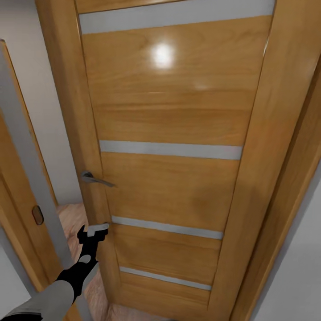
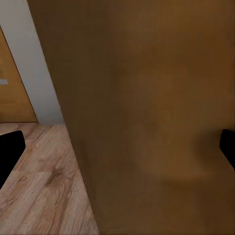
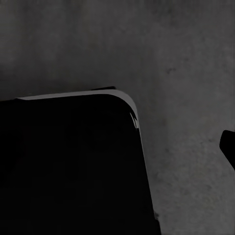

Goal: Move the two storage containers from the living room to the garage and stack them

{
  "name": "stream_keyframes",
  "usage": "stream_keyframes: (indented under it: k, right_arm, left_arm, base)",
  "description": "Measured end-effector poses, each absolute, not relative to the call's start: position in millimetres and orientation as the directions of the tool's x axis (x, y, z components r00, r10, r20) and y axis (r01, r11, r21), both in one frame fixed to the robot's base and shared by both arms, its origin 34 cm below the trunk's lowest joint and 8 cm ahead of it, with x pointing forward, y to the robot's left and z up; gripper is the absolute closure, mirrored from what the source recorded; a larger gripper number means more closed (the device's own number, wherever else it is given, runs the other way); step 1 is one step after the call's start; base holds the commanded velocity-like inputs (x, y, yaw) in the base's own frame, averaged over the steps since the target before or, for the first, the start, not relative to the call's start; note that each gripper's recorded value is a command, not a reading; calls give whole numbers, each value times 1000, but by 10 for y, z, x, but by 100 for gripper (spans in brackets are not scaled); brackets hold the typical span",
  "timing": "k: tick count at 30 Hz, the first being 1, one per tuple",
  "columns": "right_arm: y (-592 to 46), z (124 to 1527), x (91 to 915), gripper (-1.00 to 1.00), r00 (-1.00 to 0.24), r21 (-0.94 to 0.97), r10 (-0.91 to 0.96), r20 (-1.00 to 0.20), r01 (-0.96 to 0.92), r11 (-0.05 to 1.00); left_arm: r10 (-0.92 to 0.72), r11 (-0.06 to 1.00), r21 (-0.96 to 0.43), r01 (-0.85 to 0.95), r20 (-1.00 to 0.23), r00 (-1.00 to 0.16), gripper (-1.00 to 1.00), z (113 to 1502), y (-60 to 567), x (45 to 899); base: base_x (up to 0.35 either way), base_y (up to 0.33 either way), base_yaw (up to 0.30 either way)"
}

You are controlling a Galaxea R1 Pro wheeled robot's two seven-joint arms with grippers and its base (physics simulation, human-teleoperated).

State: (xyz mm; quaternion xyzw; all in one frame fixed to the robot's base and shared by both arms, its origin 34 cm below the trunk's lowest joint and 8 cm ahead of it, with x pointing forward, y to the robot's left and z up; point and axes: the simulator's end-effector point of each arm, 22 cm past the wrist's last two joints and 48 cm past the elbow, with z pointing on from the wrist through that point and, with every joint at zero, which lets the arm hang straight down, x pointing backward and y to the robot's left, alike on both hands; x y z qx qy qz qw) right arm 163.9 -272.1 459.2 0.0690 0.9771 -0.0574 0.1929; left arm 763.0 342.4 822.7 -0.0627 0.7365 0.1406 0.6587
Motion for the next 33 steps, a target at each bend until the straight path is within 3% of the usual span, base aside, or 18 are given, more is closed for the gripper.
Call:
stream_keyframes:
  k: [11,24,33]
  right_arm:
    - [-2718,4591,1641,-100,-916,-85,115,-385,159,984]
    - [-2701,4591,1638,-100,-916,-83,116,-384,159,984]
    - [-2696,4591,1639,-100,-916,-82,117,-384,160,984]
  left_arm:
    - [94,953,125,-277,-988,-121,-100,8235,3421,7633]
    - [82,950,113,-292,-990,-116,-100,8252,3464,7629]
    - [99,953,128,-275,-988,-119,-100,8246,3429,7637]
  base:
    - [148,0,-1]
    - [81,58,-209]
    - [79,66,-47]
